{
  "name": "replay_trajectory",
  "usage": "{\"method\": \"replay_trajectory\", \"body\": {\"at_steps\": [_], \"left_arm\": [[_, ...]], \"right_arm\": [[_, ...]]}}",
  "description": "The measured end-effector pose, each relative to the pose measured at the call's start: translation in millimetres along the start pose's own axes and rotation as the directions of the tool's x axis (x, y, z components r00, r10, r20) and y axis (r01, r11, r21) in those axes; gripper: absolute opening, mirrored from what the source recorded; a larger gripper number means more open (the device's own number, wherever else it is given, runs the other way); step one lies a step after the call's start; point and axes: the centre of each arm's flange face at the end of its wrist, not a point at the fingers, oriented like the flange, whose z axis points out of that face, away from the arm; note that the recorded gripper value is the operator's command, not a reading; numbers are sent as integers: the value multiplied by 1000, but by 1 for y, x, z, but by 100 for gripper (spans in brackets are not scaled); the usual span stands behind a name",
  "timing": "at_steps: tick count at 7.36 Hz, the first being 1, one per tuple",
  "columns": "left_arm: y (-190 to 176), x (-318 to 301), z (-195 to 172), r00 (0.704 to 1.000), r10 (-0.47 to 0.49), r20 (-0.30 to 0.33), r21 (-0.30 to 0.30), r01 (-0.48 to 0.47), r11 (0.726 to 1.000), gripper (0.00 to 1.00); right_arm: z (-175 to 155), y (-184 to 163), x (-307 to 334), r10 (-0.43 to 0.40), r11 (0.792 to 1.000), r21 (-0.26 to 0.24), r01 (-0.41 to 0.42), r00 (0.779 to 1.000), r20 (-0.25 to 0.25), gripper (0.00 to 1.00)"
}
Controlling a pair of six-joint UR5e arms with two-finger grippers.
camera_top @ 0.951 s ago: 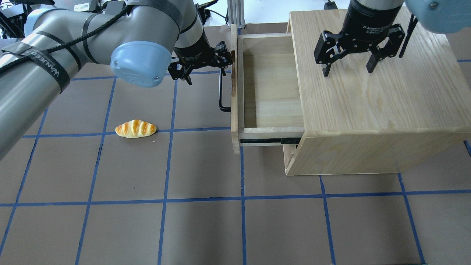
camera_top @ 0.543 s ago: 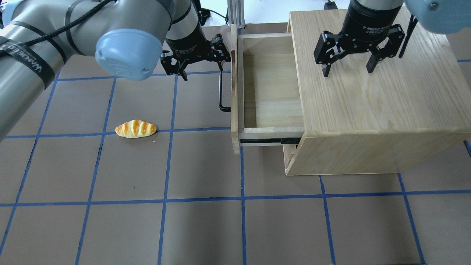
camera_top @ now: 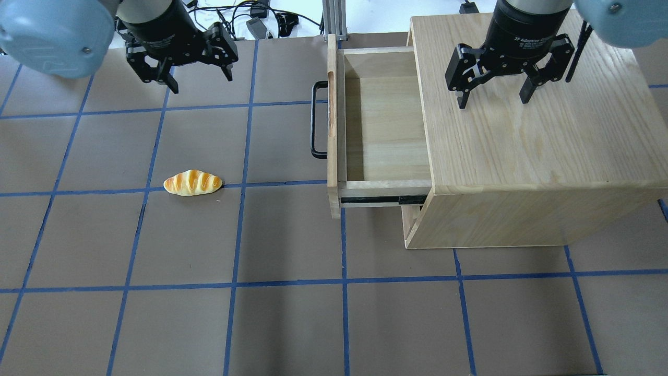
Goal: Open upper drawer
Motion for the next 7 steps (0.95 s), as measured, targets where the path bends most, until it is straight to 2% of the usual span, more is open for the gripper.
{"method": "replay_trajectory", "body": {"at_steps": [2,7], "left_arm": [[-7,-39,-1,999,13,34,-4,-13,1000,100],[9,-50,-14,999,34,37,-6,-34,999,100]], "right_arm": [[0,0,0,0,1000,0,0,1000,0,100],[0,0,0,2,1000,0,-2,1000,0,100]]}}
